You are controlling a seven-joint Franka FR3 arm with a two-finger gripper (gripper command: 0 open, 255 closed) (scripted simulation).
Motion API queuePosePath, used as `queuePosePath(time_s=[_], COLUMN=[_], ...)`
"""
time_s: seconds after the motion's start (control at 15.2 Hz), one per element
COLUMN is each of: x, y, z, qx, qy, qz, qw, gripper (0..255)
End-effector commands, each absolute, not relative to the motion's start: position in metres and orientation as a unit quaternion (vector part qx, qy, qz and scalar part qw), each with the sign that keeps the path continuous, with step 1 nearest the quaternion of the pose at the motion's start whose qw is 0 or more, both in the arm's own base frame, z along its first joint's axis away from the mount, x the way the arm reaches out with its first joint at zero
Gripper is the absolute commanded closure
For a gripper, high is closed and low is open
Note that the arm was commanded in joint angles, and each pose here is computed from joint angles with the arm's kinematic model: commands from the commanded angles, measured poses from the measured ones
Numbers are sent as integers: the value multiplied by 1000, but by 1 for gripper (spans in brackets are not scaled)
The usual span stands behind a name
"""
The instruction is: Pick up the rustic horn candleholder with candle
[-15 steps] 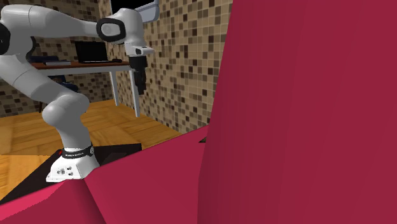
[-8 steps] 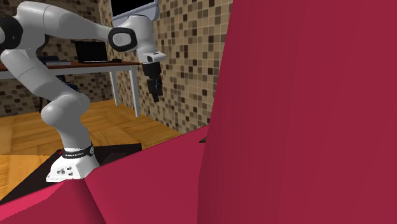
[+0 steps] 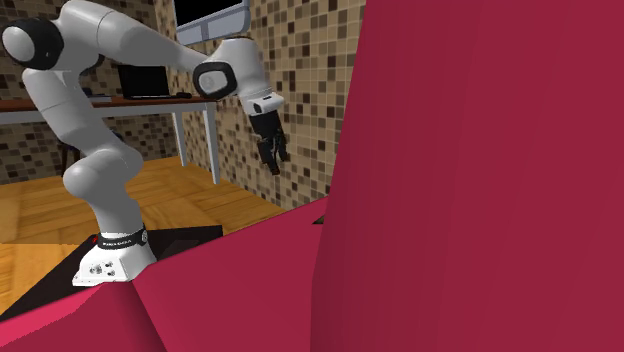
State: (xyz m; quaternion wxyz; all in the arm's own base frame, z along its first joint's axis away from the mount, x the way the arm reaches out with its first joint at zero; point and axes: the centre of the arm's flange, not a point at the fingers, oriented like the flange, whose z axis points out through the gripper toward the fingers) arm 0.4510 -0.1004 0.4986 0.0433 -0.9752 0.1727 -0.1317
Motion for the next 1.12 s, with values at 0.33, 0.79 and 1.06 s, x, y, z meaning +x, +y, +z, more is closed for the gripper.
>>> queuePosePath(time_s=[0.33, 0.79, 1.06], x=[498, 541, 551], y=[-159, -224, -243], z=[472, 451, 435], qx=[-949, -913, -902], qy=[251, 326, 346], qz=[-184, -232, -245], qw=[59, 74, 78], gripper=[0, 0, 0])
